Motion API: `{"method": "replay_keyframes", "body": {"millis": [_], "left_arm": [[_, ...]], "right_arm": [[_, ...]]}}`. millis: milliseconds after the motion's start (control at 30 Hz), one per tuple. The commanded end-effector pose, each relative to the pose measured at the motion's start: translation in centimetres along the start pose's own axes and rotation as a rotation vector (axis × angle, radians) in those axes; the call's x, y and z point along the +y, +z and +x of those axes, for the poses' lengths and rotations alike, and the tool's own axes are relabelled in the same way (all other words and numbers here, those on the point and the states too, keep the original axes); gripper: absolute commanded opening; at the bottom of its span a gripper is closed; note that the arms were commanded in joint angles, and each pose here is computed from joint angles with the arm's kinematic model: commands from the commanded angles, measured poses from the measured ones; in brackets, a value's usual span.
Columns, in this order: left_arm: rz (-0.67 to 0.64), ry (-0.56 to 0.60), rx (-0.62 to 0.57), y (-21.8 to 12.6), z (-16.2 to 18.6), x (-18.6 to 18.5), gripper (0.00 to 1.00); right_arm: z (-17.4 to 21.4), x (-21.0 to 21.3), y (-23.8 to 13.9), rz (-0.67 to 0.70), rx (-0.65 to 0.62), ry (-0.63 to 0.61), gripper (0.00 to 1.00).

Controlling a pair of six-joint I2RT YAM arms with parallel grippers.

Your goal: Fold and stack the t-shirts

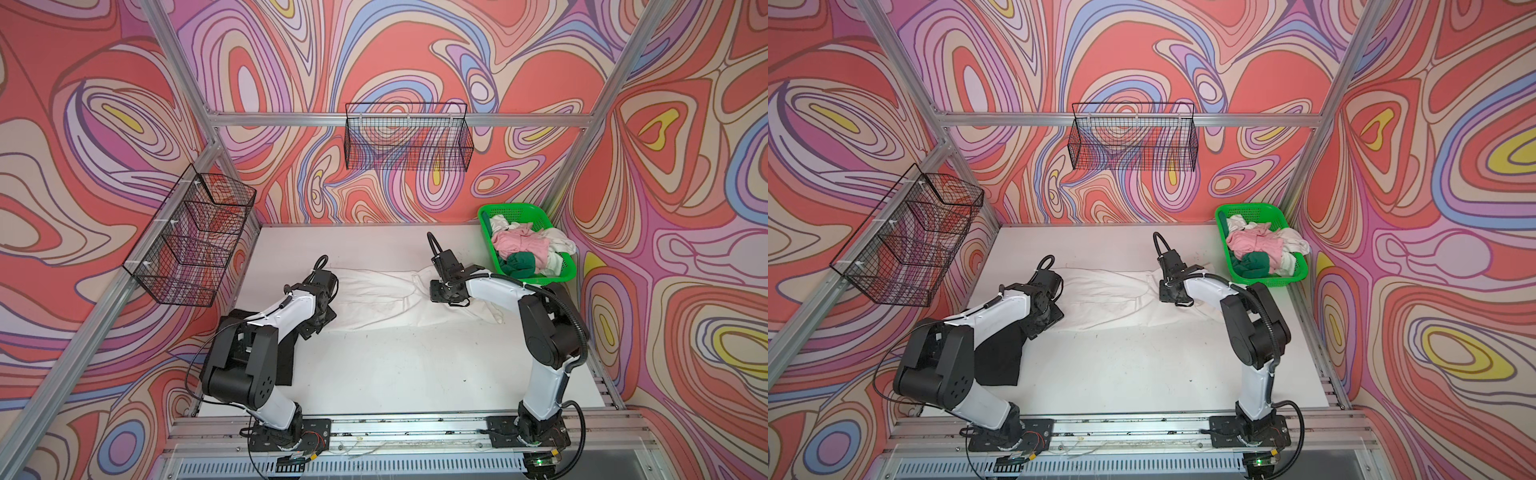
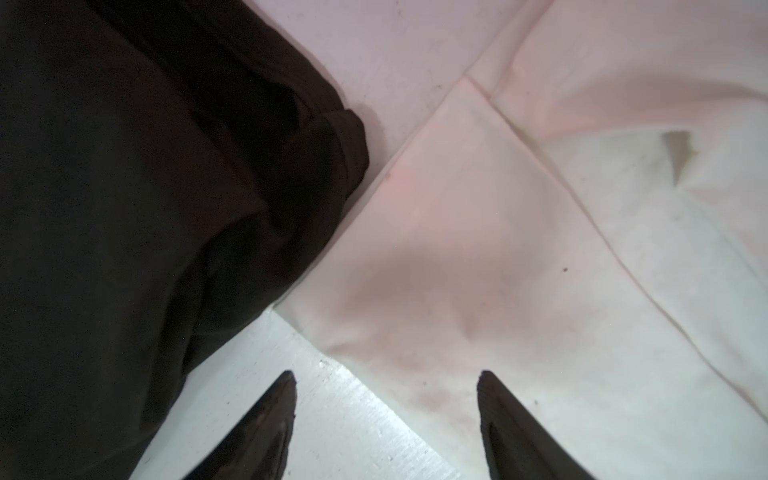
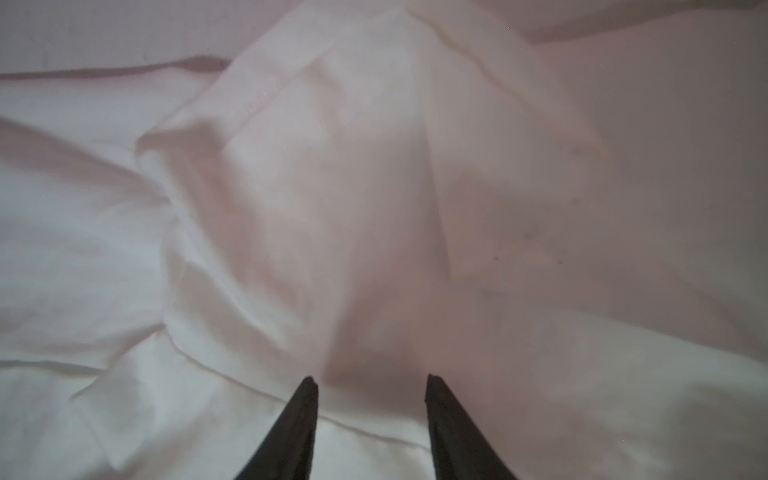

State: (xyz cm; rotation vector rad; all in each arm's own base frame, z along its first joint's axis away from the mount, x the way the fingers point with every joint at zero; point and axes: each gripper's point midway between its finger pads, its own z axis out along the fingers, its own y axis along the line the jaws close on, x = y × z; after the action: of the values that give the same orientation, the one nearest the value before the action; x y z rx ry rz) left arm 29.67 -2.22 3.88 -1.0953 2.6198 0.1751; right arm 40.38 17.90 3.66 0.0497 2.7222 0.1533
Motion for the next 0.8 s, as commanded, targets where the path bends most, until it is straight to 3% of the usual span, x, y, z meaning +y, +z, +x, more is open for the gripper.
{"method": "replay_keyframes", "body": {"millis": [0, 100, 467, 767], "left_arm": [[-0.031, 0.007, 0.0, 0.4, 0.3, 0.5, 0.71], [-0.033, 0.008, 0.0, 0.4, 0.3, 0.6, 0.71], [-0.044, 0.01, 0.004, 0.6, 0.4, 0.8, 0.71], [-0.044, 0.013, -0.002, 0.3, 0.4, 1.0, 0.71]], "right_arm": [[-3.0, -0.4, 0.1, 0.053, -0.083, 0.046, 0.44], [-4.0, -2.6, 0.8, 0.152, -0.09, 0.049, 0.43], [-6.6, -7.3, 2.2, 0.262, -0.072, 0.06, 0.4], [-9.8, -10.8, -2.0, 0.481, -0.175, 0.067, 0.38]]}}
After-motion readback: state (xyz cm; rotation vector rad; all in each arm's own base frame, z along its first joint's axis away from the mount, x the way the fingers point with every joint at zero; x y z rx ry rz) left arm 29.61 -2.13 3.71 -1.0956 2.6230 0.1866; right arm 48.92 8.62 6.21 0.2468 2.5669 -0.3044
